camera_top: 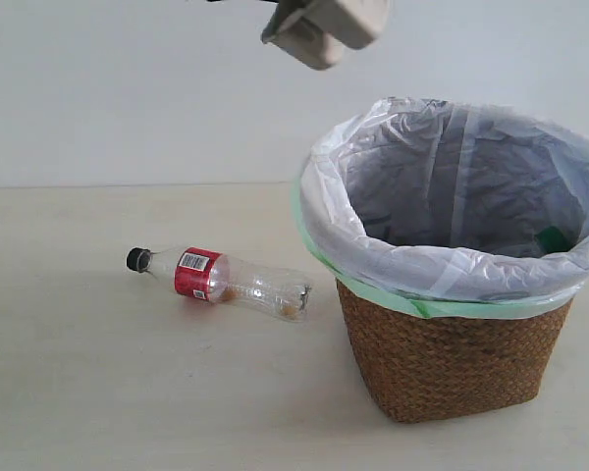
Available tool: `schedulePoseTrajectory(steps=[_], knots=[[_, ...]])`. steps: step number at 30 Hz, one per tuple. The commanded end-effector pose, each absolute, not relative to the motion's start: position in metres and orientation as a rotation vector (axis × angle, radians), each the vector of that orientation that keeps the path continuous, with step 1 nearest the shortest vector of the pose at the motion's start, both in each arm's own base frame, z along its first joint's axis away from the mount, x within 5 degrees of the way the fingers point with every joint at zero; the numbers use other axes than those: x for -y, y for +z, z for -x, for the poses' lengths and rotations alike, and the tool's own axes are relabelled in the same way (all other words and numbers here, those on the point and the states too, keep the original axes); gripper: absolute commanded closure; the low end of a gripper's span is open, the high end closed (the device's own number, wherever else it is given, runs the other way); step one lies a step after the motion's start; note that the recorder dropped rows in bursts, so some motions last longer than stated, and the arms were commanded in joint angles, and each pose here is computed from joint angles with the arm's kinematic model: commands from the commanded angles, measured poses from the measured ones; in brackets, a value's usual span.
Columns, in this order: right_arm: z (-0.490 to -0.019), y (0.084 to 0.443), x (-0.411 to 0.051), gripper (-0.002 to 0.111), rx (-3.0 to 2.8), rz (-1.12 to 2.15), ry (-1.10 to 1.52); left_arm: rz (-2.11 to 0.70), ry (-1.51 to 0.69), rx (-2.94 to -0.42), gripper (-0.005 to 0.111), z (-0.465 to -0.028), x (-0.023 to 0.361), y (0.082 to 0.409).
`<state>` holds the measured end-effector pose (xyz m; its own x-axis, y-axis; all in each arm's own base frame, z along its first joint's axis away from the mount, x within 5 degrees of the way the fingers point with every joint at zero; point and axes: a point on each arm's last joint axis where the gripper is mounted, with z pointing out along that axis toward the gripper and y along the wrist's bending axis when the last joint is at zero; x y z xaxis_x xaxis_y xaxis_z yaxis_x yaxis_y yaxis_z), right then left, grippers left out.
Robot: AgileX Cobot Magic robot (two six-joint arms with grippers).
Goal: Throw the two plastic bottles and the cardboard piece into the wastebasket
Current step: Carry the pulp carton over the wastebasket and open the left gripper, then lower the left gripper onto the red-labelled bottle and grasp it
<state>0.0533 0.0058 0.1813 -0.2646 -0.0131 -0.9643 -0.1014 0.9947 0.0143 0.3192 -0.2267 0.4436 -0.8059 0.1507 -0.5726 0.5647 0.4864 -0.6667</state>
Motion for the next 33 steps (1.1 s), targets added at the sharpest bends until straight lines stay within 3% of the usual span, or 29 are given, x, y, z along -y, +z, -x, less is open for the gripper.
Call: schedulePoseTrajectory(steps=[1, 5, 14, 18, 25, 33], knots=[[-0.053, 0.182, -0.006, 0.108, -1.824, 0.085, 0.084, -0.486, -1.023, -2.440, 0.016, -0.328, 0.237, 0.430], [-0.053, 0.182, -0.006, 0.108, -1.824, 0.085, 0.084, -0.453, -0.816, -2.463, 0.017, -0.336, 0.227, 0.424], [-0.053, 0.182, -0.006, 0.108, -1.824, 0.085, 0.084, -0.424, -0.506, -2.379, 0.019, -0.323, 0.195, 0.450], [-0.053, 0.182, -0.006, 0.108, -1.824, 0.085, 0.084, -0.493, -0.326, -2.390, 0.019, -0.319, 0.182, 0.441], [-0.053, 0.182, -0.006, 0.108, -1.824, 0.085, 0.084, -0.731, -0.022, -2.515, 0.019, -0.320, 0.169, 0.382], [-0.053, 0.182, -0.006, 0.108, -1.824, 0.085, 0.084, -1.267, 0.162, -2.608, 0.019, -0.317, 0.164, 0.299]])
